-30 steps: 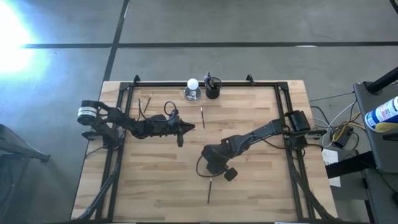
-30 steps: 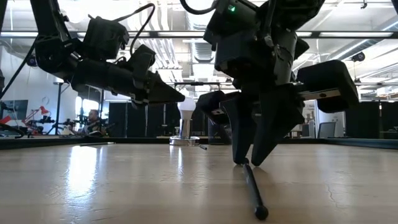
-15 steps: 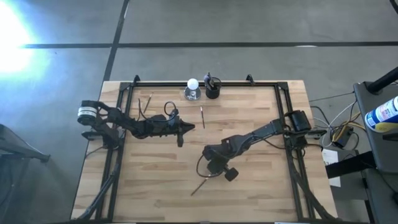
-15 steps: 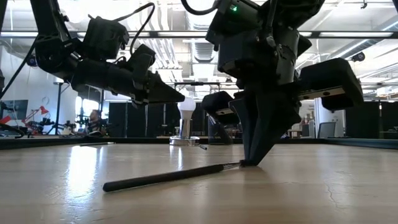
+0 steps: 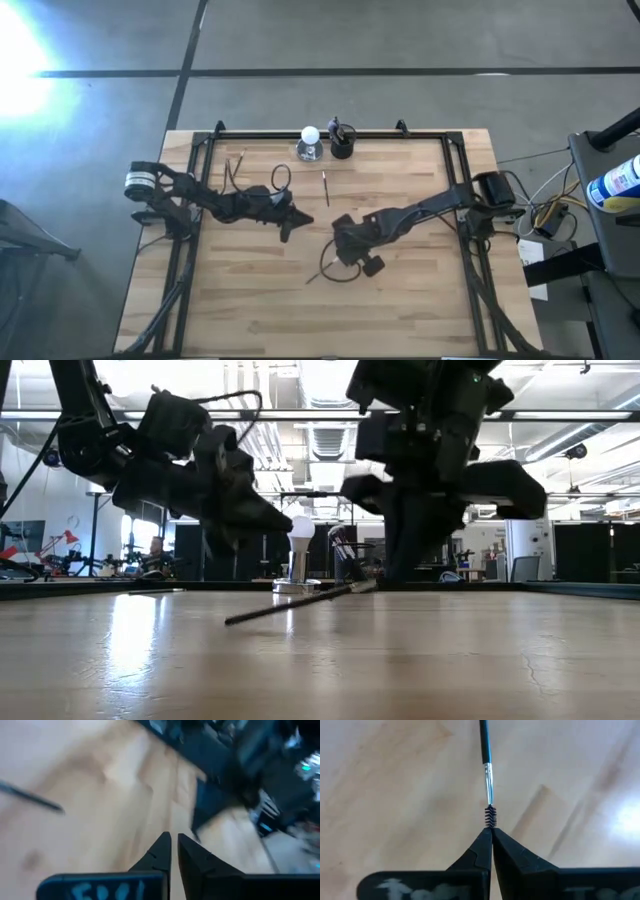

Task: Pick & Place Makeup Supplies
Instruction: Put the makeup brush into the black makeup holder

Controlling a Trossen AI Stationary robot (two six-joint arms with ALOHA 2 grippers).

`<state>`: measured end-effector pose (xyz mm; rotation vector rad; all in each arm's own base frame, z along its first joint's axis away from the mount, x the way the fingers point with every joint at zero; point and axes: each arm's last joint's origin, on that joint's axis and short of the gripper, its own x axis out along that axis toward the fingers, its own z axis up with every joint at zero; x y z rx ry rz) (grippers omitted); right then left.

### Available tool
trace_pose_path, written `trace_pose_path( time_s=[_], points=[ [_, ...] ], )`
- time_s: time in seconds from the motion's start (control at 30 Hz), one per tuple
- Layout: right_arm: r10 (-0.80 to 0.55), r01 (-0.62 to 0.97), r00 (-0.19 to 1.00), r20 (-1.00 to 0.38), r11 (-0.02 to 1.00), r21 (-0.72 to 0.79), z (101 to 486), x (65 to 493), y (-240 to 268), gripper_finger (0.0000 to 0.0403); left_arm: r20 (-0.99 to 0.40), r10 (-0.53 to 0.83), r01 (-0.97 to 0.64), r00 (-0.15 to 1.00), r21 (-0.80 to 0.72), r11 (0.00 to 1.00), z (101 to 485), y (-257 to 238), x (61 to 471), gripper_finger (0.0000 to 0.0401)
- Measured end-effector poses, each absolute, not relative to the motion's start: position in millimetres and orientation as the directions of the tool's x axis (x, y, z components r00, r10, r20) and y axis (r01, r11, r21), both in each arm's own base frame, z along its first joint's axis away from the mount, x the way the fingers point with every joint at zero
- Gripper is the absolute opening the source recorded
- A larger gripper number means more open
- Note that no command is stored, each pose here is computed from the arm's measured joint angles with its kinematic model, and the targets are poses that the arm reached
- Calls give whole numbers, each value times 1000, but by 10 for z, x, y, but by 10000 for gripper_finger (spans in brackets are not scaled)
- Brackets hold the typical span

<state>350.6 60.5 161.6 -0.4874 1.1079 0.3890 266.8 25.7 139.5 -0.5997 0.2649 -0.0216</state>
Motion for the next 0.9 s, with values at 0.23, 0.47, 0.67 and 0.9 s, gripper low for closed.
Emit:
trace_pose_path(
  time_s=[0.23, 0.47, 0.67, 0.9],
  points=[
    [-80, -483, 460, -884, 813, -325, 1778, 3503, 493, 8, -393, -221, -84, 893, -627, 774, 1358, 125, 2769, 69],
    [-115, -472, 474, -873, 804, -362, 1817, 3511, 420, 8, -483, -284, -99, 828, -626, 774, 1420, 23, 2887, 117],
    [-157, -457, 485, -861, 793, -402, 1824, 3520, 409, 8, -569, -291, -161, 769, -614, 772, 1410, 2, 2899, 128],
    [-178, -436, 509, -842, 790, -431, 1840, 3543, 402, 8, -573, -292, -161, 766, -611, 775, 1408, -27, 2899, 129]
  ],
)
